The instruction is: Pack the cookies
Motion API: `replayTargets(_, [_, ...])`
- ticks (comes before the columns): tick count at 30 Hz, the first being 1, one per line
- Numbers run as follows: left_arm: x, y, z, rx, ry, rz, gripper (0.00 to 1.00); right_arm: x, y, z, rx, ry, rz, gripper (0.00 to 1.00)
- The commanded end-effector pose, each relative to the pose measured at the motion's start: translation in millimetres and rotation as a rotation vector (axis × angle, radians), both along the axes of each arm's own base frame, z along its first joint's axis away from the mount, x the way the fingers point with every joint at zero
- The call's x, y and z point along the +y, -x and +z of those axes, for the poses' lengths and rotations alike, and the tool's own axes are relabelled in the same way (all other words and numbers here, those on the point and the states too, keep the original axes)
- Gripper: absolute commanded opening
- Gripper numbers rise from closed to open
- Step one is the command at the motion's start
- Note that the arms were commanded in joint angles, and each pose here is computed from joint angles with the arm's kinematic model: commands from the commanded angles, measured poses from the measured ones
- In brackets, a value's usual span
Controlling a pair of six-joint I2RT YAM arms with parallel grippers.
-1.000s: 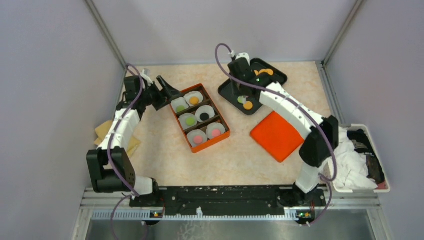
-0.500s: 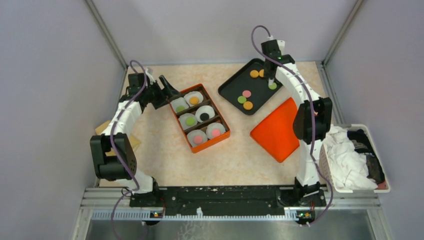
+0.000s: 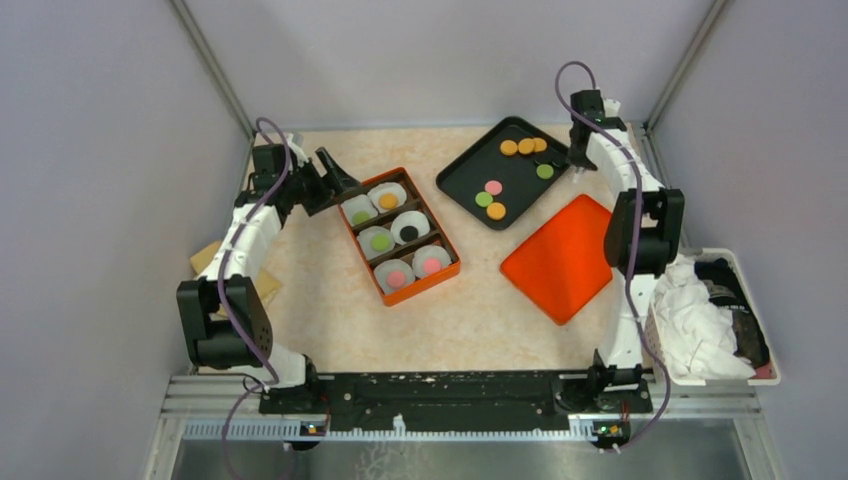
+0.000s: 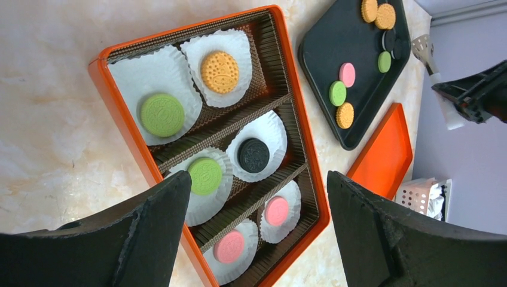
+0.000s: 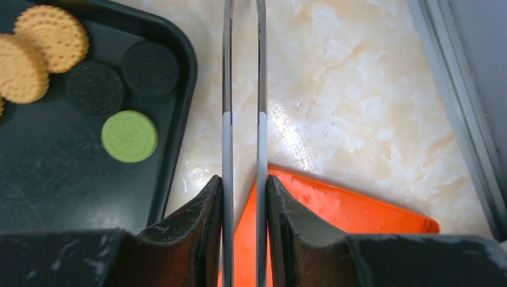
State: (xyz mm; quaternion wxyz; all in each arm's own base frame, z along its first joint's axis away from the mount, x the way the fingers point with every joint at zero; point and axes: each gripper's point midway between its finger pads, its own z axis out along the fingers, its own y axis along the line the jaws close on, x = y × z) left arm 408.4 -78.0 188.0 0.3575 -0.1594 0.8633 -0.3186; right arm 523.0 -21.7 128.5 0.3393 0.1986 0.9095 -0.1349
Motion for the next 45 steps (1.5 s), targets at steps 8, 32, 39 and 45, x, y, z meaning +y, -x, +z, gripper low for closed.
replayTargets(8, [-2, -3, 19, -0.061, -0.012, -0.017, 0.9, 10, -31, -65, 0.064, -0.143, 0.013, 0.25])
replayTargets(32, [-9, 1, 22, -0.062, 0.016, -0.043, 0.9, 43, -10, -43, 0.032, -0.178, 0.104, 0.66])
replayTargets(39, [-16, 11, 40, -0.1, 0.018, -0.067, 0.9, 72, 32, -15, 0.001, -0.185, 0.166, 0.66])
replayTargets(45, [-34, 18, 47, -0.122, 0.007, -0.104, 0.9, 99, 85, -35, 0.064, -0.225, 0.225, 0.62])
